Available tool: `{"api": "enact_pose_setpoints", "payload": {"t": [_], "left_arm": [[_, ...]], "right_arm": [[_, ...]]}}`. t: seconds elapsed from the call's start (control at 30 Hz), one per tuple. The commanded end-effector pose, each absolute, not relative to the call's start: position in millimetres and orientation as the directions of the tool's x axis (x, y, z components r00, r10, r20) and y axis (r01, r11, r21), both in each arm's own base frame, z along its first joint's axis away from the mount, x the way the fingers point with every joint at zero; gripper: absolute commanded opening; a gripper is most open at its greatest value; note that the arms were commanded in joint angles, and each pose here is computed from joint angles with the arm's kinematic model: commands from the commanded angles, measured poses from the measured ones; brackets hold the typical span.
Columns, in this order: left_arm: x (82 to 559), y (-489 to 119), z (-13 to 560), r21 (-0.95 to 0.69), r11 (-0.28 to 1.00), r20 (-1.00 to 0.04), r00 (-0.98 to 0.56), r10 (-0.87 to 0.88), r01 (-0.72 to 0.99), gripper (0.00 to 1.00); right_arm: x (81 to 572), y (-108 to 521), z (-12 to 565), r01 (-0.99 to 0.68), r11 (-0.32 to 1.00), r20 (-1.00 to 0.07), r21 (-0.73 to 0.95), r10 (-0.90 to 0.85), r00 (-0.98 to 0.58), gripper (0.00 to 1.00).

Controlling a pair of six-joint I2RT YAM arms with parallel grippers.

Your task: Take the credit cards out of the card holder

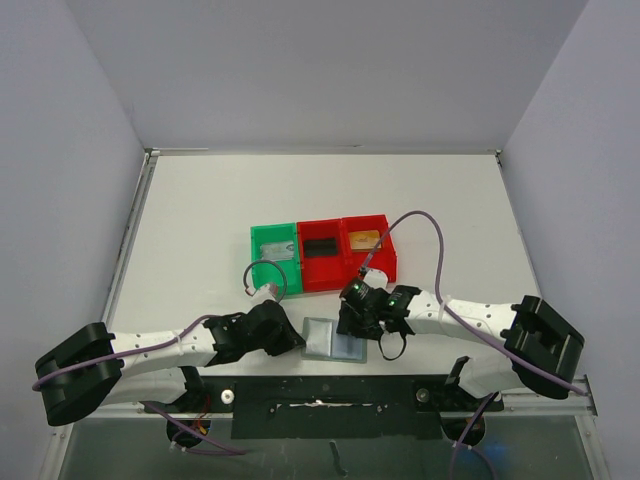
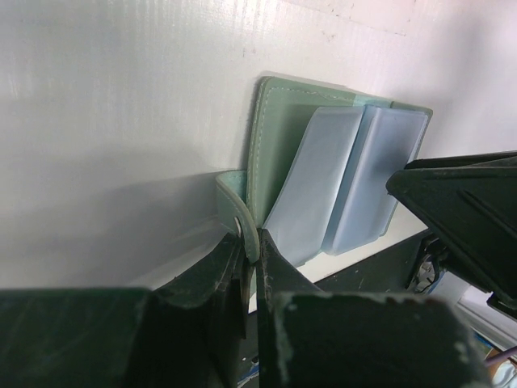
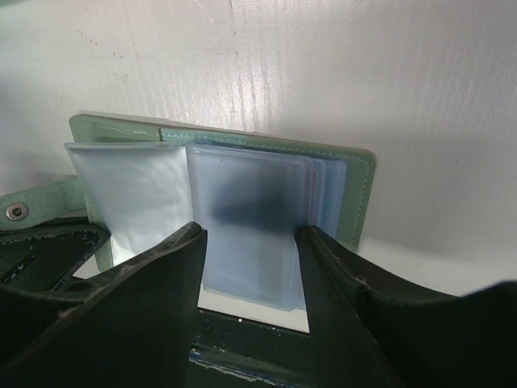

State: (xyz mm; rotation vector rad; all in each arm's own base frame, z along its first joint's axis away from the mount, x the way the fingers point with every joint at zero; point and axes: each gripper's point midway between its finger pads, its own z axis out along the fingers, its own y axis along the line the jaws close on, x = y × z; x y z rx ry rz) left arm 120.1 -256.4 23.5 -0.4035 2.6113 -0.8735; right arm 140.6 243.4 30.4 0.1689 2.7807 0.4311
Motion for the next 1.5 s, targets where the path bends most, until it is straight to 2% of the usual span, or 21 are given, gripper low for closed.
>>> {"api": "enact_pose_setpoints", "payload": {"t": [0.0, 0.5, 0.93, 1.17, 1.47], "left_arm": [[128.7, -269.5, 42.4, -0.666, 0.735, -0.260, -0.883, -0.392, -0.130, 0.00], [128.4, -269.2, 41.1, -0.662, 0.738, -0.260, -0.883, -0.391, -0.132, 0.00], [127.5, -269.7, 40.3, -0.661, 0.739, -0.257, -0.885, -0.387, -0.131, 0.00], [127.4, -270.1, 39.9, -0.663, 0.738, -0.257, -0.885, -0.387, -0.130, 0.00], [126.7, -270.6, 38.8, -0.661, 0.739, -0.254, -0.888, -0.384, -0.130, 0.00]], "right_arm": [[147.7, 247.3, 40.8, 0.057, 0.953, -0.331, 0.298, 0.159, -0.930, 0.50], [144.4, 243.7, 51.5, 0.058, 0.955, -0.347, 0.290, 0.161, -0.924, 0.53], [140.1, 254.0, 27.6, 0.031, 0.964, -0.299, 0.262, 0.112, -0.948, 0.48], [145.2, 269.3, 45.1, -0.026, 0.952, -0.337, 0.305, 0.082, -0.938, 0.39], [147.5, 279.8, 59.9, -0.062, 0.936, -0.359, 0.346, 0.071, -0.931, 0.38]]}}
